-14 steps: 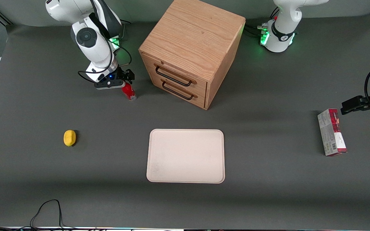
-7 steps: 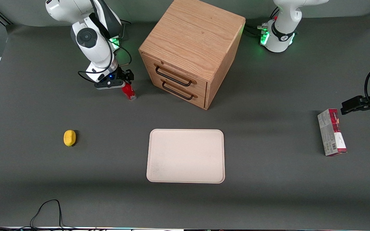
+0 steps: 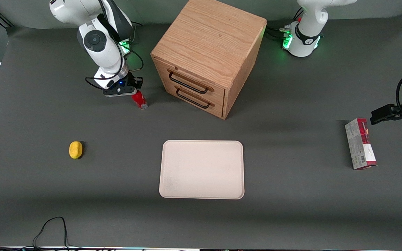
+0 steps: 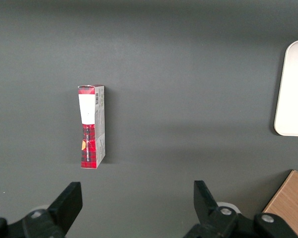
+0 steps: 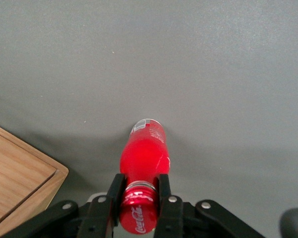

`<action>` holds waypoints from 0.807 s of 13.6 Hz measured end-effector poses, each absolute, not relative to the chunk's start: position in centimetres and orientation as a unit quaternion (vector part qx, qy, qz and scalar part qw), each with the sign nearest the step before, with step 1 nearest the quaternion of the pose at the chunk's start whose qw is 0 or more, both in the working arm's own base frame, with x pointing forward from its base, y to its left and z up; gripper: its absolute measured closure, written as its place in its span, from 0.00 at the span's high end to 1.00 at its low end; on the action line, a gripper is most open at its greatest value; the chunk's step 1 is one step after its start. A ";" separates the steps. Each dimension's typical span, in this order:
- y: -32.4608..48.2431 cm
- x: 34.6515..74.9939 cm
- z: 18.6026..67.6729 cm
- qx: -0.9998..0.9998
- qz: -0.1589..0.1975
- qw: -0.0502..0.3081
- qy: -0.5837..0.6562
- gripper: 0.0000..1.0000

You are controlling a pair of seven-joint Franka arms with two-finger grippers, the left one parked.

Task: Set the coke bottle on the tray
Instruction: 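Lower the right gripper around the bottle and close on it, then lift the bottle and carry it over the white tray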

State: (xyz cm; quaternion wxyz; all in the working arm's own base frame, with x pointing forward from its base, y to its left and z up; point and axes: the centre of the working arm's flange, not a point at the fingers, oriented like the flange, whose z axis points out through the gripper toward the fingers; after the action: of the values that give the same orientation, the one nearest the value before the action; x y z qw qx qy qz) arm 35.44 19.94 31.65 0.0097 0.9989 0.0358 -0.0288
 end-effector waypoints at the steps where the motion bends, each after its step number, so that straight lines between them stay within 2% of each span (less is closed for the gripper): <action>1: 20.0 35.5 31.7 0.999 -0.031 0.011 0.036 0.32; 4: 20.5 36.8 35.2 0.998 -0.046 0.018 0.035 0.32; 8: 20.4 40.3 48.2 0.999 -0.043 0.009 0.018 0.32; 11: 20.4 41.0 57.1 0.999 -0.030 0.002 0.017 0.32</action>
State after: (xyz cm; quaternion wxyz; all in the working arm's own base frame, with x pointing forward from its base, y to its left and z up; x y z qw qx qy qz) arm 40.96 20.40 57.14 0.0016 0.9994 0.0173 -0.0297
